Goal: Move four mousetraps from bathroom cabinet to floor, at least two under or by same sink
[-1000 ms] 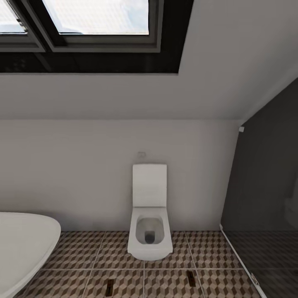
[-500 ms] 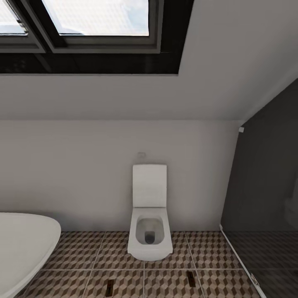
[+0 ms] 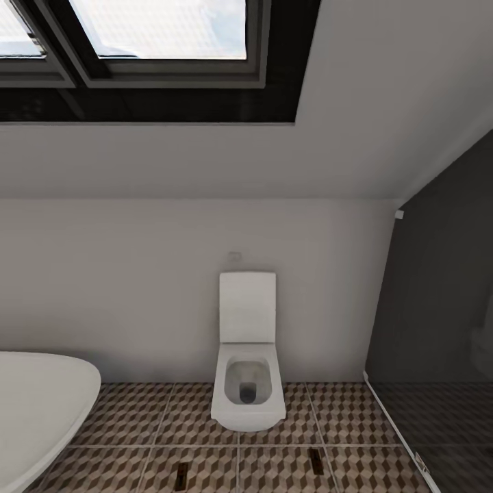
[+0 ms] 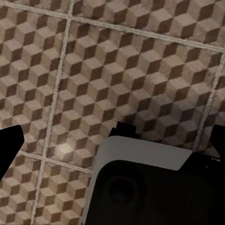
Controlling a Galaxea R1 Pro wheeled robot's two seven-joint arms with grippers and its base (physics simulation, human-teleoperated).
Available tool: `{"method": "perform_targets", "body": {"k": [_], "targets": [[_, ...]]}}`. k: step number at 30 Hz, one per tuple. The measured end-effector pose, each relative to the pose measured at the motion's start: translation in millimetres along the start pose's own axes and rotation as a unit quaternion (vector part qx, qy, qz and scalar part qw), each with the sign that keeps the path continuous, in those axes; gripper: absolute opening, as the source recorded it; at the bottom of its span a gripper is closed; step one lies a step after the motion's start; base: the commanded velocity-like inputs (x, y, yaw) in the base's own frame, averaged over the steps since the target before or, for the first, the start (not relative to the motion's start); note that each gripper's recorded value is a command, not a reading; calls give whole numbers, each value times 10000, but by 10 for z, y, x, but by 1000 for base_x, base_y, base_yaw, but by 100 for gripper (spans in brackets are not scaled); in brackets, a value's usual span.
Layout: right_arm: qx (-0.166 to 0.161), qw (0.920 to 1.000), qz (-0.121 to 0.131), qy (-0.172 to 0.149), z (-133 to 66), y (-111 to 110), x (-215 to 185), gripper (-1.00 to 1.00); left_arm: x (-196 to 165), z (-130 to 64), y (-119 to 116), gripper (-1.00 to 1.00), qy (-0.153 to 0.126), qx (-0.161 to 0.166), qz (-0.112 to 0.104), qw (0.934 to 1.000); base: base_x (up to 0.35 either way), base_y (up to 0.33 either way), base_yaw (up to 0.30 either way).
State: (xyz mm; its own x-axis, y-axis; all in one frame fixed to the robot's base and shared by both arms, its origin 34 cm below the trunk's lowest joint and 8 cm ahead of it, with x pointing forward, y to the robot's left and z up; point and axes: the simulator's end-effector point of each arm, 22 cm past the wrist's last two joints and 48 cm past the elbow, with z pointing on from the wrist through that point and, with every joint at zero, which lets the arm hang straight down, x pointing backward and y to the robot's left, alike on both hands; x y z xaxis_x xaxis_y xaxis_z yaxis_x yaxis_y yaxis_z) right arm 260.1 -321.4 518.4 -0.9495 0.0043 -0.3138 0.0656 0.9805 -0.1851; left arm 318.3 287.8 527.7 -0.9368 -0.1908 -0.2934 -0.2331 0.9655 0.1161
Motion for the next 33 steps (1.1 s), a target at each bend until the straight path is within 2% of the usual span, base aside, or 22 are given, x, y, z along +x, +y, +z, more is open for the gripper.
{"method": "perform_targets", "body": {"k": [13, 33], "targets": [[-15, 10000, -45, -26, 1, 12, -22, 100, -23, 12, 92, 100, -24, -59, 43, 10000, 0, 0, 0], [-19, 10000, -37, -36, 1, 22, -31, 100, -21, 11, 87, 100, -20, -56, 23, 10000, 0, 0, 0]]}}
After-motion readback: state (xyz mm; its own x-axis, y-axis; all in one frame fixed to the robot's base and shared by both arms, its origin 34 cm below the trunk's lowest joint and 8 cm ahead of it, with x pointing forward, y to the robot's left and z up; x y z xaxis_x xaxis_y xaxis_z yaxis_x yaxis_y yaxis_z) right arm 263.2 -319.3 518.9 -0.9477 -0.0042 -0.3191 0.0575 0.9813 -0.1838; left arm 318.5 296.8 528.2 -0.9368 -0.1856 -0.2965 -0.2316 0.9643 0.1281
